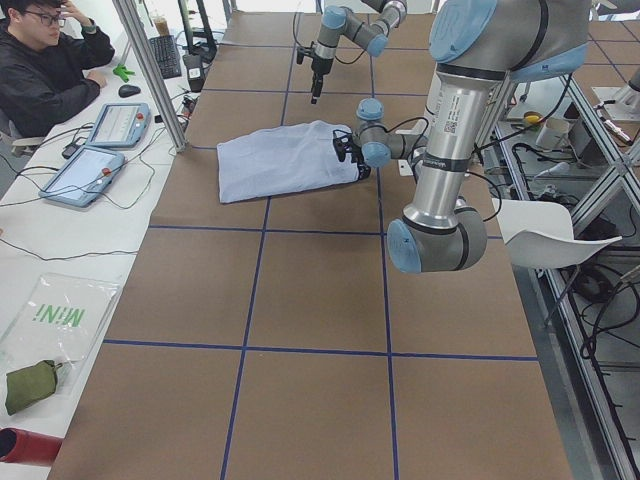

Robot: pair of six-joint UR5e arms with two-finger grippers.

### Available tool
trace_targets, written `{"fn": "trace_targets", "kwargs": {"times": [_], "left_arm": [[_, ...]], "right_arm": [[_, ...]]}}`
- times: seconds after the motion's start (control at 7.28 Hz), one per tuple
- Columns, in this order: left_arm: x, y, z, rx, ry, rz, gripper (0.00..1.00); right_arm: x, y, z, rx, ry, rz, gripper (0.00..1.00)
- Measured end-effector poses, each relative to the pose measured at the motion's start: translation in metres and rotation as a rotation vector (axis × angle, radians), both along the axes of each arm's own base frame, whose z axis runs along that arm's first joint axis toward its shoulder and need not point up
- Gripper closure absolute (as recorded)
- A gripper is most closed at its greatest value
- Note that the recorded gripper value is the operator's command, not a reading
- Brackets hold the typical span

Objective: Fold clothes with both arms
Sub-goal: 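Lower the right gripper to the near corner beside the left gripper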

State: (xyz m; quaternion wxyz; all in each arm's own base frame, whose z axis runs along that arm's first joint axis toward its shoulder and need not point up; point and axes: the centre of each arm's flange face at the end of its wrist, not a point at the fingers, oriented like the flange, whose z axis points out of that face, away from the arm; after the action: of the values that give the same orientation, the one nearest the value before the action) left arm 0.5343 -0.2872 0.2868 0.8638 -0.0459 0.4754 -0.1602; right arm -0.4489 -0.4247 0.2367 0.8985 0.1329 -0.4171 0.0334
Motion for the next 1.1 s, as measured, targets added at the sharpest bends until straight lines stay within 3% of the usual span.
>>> {"fn": "trace_targets", "kwargs": {"times": [0.82, 0.96, 1.1], "left_arm": [[0.011, -0.004, 0.01, -0.003, -0.003, -0.029, 0.23], [0.013, -0.003, 0.009, -0.001, 0.001, -0.026, 0.37], [0.016, 0.0, 0.007, -0.001, 0.004, -0.021, 0.64]], "right_arm": [[-0.001, 0.001, 0.0, 0.0, 0.001, -0.002, 0.0], [-0.002, 0.001, 0.0, 0.0, 0.001, -0.003, 0.0], [-0.002, 0.002, 0.0, 0.0, 0.001, -0.004, 0.0]]}}
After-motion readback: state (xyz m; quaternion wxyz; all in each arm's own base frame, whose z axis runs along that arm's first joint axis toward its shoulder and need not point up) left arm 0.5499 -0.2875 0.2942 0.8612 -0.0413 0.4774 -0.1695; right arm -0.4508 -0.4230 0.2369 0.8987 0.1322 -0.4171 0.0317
